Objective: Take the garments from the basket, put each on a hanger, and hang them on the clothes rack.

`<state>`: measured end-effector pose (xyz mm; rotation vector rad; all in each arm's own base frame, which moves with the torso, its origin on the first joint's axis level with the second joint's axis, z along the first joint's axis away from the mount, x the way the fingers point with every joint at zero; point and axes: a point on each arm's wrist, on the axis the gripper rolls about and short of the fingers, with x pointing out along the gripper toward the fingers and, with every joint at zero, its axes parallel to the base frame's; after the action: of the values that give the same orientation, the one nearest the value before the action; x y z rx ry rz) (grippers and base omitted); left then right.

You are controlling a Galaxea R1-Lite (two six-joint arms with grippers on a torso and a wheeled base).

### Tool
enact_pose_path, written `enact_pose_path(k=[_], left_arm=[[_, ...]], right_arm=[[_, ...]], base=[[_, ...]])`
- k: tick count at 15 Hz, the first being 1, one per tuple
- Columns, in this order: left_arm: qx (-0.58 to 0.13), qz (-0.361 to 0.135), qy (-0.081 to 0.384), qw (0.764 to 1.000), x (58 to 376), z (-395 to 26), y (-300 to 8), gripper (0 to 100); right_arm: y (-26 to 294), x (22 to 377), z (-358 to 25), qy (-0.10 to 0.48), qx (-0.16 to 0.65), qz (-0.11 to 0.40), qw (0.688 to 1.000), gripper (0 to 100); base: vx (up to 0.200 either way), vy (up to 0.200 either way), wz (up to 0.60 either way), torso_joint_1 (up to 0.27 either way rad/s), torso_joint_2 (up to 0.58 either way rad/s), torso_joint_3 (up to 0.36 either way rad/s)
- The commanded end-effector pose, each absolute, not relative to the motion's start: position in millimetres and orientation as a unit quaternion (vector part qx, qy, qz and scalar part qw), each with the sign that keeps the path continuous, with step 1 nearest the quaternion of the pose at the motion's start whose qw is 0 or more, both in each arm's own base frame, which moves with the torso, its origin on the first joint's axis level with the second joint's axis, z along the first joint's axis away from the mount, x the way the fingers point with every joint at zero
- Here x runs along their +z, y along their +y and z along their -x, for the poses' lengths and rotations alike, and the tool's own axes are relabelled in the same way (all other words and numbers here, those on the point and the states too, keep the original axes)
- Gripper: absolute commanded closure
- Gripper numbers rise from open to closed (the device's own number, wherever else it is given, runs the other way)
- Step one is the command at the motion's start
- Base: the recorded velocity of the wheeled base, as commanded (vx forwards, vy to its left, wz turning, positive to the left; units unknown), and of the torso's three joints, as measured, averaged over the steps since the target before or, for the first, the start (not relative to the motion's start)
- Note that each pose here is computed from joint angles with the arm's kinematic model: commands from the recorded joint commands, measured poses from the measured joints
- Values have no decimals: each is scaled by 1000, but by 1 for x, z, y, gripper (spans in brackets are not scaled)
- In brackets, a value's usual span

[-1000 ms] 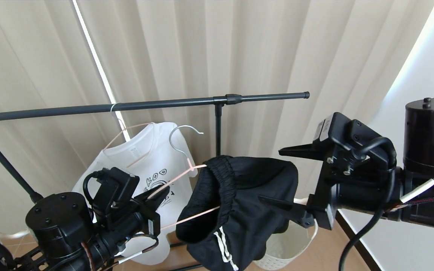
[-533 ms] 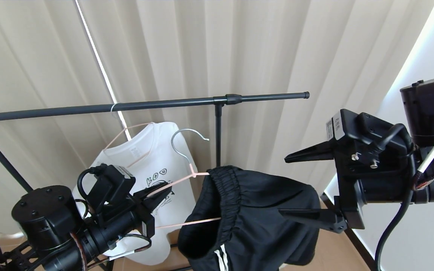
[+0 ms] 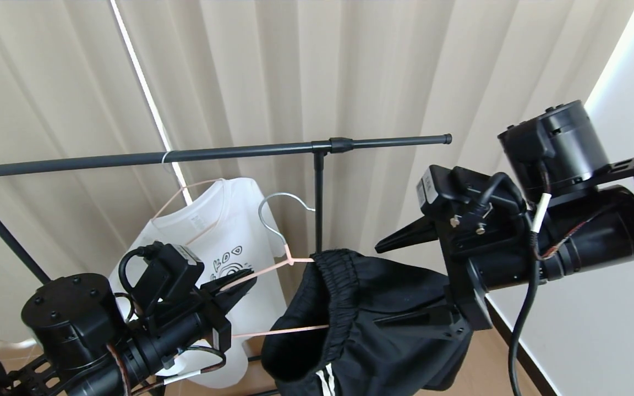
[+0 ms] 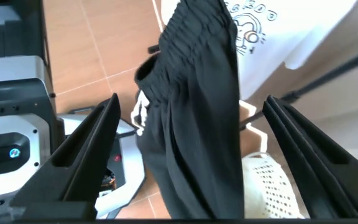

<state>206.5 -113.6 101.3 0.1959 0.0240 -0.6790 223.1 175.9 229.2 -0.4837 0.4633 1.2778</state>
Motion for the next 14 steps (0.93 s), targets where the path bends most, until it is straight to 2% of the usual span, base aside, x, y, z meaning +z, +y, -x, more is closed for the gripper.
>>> enact_pose_path(k=[1,4,14], left_arm=[[-333,-96,11,938,101,-206,-114,100],[-336,-97,11,937,101,-205,-115,100],[-338,-98,6,936,104,-203,-116,100]], right_arm=[[193,213,-238,232,597,219,736,0],[206,209,-246,233,602,222,731,0],[215,210,-261,225,599,222,735,0]], base=[[0,0,0,0,0,0],[0,0,0,0,0,0],[0,0,0,0,0,0]])
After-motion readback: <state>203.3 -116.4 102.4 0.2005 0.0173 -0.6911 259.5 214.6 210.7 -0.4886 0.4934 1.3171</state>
